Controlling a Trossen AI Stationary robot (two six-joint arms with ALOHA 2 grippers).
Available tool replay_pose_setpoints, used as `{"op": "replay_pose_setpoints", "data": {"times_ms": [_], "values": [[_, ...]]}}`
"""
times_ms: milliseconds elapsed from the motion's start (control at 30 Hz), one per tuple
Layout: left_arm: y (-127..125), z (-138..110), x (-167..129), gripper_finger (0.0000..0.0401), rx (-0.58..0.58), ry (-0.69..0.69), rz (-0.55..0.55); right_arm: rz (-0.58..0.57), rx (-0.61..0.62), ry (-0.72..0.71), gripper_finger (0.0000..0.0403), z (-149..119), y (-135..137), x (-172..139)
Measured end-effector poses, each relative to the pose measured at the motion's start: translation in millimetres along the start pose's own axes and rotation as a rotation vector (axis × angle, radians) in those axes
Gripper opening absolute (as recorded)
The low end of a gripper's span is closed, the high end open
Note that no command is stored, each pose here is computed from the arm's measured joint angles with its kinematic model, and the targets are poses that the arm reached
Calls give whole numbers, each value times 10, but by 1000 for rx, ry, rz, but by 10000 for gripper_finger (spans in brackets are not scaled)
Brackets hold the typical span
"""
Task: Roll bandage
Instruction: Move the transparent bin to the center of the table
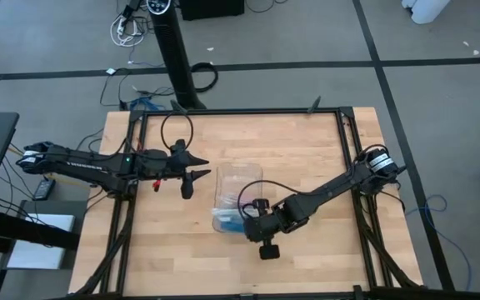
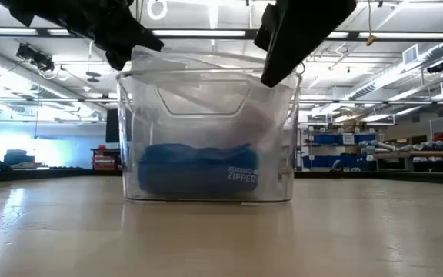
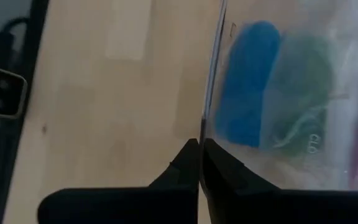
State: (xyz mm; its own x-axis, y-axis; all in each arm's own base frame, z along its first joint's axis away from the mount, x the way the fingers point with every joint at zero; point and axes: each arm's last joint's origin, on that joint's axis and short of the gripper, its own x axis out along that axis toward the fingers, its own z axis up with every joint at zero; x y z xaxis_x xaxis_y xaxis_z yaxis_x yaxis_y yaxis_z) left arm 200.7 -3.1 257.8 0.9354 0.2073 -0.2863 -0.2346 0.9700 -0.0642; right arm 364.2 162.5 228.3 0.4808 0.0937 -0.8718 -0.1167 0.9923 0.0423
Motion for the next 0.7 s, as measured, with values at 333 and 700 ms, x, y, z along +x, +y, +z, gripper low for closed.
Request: {"op": "replay_pose_setpoints", "data": {"times_ms": [333, 700], "values": [[-5, -1, 0, 154, 14, 0, -3, -64, -105, 110, 5, -23, -399, -105], [-8, -4, -1, 155, 39, 5, -15, -77, -156, 154, 5, 4, -775, -108]]}}
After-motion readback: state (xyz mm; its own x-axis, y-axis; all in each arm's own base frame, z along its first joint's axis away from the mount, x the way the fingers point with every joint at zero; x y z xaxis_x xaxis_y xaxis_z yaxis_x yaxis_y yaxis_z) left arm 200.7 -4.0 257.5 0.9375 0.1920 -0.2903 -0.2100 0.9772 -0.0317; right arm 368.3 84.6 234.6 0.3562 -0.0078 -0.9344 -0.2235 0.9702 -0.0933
